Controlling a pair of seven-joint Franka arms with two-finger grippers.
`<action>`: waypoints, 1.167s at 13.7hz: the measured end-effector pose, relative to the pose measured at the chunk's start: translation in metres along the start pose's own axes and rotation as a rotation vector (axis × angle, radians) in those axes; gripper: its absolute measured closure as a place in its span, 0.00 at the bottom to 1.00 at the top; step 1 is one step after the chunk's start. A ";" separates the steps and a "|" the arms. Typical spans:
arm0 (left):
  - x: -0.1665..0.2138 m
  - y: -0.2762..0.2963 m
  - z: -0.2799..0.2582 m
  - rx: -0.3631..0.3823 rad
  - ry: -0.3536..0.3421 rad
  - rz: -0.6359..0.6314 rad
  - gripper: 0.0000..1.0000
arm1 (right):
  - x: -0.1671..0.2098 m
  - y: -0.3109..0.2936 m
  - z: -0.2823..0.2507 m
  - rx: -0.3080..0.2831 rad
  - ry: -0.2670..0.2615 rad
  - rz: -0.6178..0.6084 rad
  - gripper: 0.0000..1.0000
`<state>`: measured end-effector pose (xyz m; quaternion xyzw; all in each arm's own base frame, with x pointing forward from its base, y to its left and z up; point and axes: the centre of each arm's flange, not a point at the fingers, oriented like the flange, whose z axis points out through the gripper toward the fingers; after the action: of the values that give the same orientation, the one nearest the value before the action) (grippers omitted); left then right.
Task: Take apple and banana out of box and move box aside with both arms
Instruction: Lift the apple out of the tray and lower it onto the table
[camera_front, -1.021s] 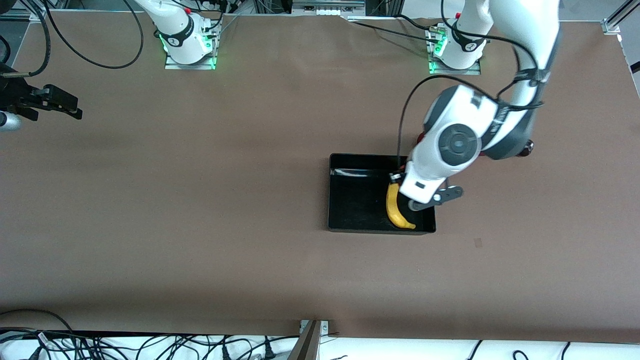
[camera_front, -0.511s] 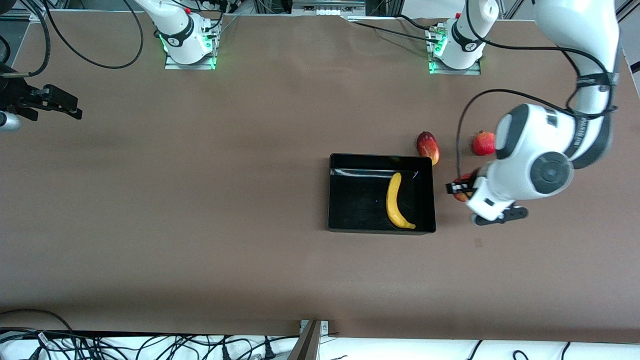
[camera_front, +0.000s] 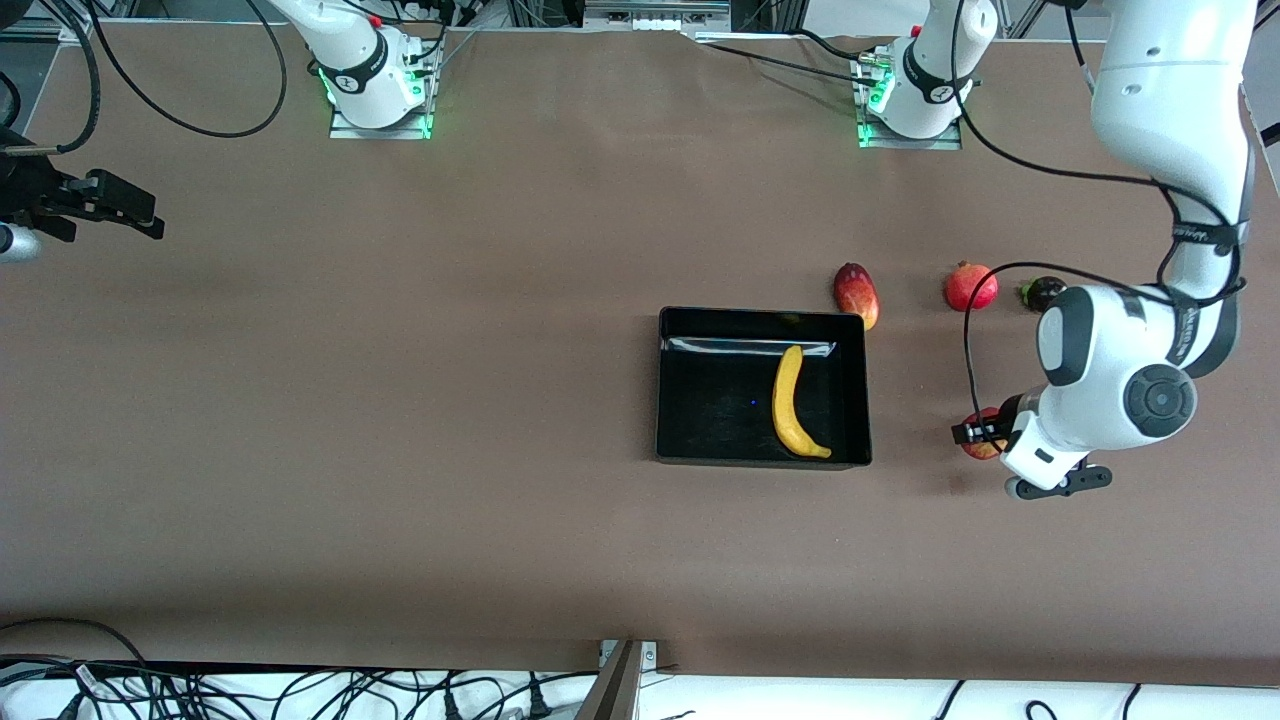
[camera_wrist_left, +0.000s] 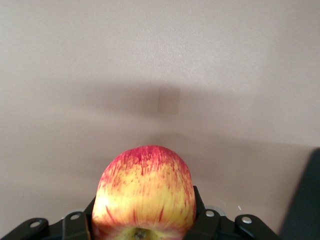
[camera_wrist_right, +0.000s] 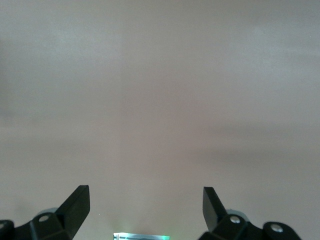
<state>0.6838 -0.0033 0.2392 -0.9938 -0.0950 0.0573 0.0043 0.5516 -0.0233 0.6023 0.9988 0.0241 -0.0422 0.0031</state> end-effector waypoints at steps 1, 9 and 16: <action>0.001 -0.003 0.011 0.000 0.005 0.009 0.33 | 0.000 0.000 0.000 0.000 0.000 0.000 0.00; 0.002 -0.023 0.056 0.002 0.030 0.015 0.33 | 0.000 0.000 0.000 0.000 -0.004 0.000 0.00; 0.006 -0.020 0.038 0.000 0.034 0.017 0.01 | -0.001 0.001 0.000 0.001 -0.005 0.002 0.00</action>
<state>0.6819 0.0172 0.2015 -0.9954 -0.0864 0.0403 0.0053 0.5511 -0.0241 0.6020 0.9987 0.0232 -0.0445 0.0029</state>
